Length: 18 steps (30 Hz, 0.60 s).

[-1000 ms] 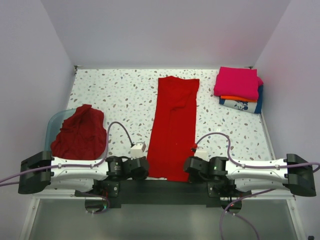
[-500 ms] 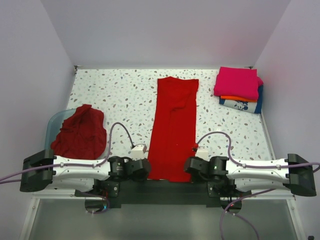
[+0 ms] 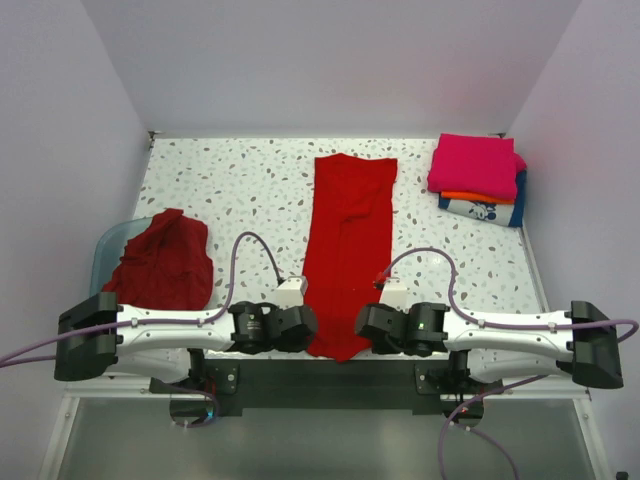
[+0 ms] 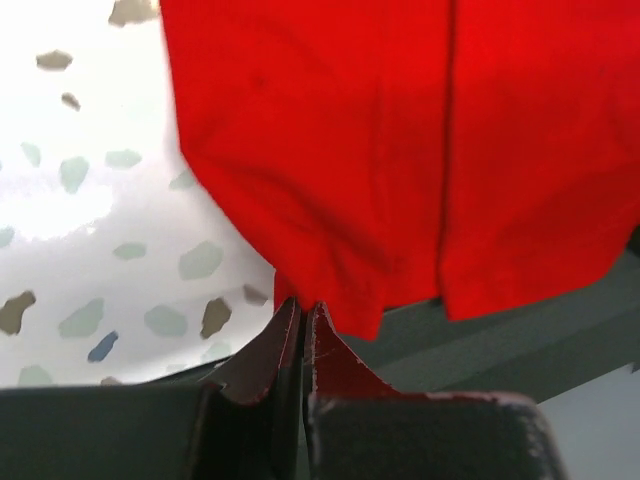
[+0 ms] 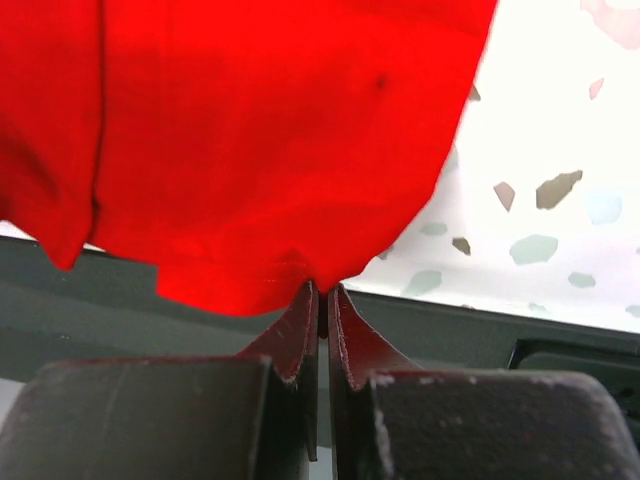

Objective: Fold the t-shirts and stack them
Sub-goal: Fold the tshirt

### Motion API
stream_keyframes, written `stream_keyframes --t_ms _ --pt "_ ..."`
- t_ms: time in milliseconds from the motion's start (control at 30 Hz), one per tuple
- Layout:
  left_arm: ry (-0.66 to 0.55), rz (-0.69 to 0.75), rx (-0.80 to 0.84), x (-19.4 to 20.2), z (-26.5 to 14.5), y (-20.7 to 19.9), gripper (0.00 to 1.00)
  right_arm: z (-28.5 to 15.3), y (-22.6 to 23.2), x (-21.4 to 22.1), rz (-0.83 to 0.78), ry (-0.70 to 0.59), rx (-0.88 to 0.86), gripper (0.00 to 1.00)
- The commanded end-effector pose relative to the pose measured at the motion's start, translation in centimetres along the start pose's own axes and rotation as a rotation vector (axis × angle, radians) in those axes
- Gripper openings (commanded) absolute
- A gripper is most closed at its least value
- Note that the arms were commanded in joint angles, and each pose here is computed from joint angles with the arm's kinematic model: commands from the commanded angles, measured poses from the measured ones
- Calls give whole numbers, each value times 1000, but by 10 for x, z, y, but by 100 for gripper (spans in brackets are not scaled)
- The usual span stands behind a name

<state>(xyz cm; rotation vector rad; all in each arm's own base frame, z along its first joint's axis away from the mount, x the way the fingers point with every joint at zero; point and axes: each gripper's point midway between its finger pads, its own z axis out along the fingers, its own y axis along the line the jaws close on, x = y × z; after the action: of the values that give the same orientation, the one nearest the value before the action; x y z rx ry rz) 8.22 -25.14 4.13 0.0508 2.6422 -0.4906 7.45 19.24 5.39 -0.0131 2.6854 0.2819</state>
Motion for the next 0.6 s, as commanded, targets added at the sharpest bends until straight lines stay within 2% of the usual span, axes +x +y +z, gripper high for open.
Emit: stream_keyframes --t_ms 0,167,567 --pt "-78 7 45 -33 0 -26 0 -1 14 -29 -29 -94 6 0" --pt "-131 -8 -20 -61 9 -16 0 20 22 -55 8 -78 -5 0" --pt "-219 -3 -42 -133 24 -25 0 32 19 -133 21 -132 35 0"
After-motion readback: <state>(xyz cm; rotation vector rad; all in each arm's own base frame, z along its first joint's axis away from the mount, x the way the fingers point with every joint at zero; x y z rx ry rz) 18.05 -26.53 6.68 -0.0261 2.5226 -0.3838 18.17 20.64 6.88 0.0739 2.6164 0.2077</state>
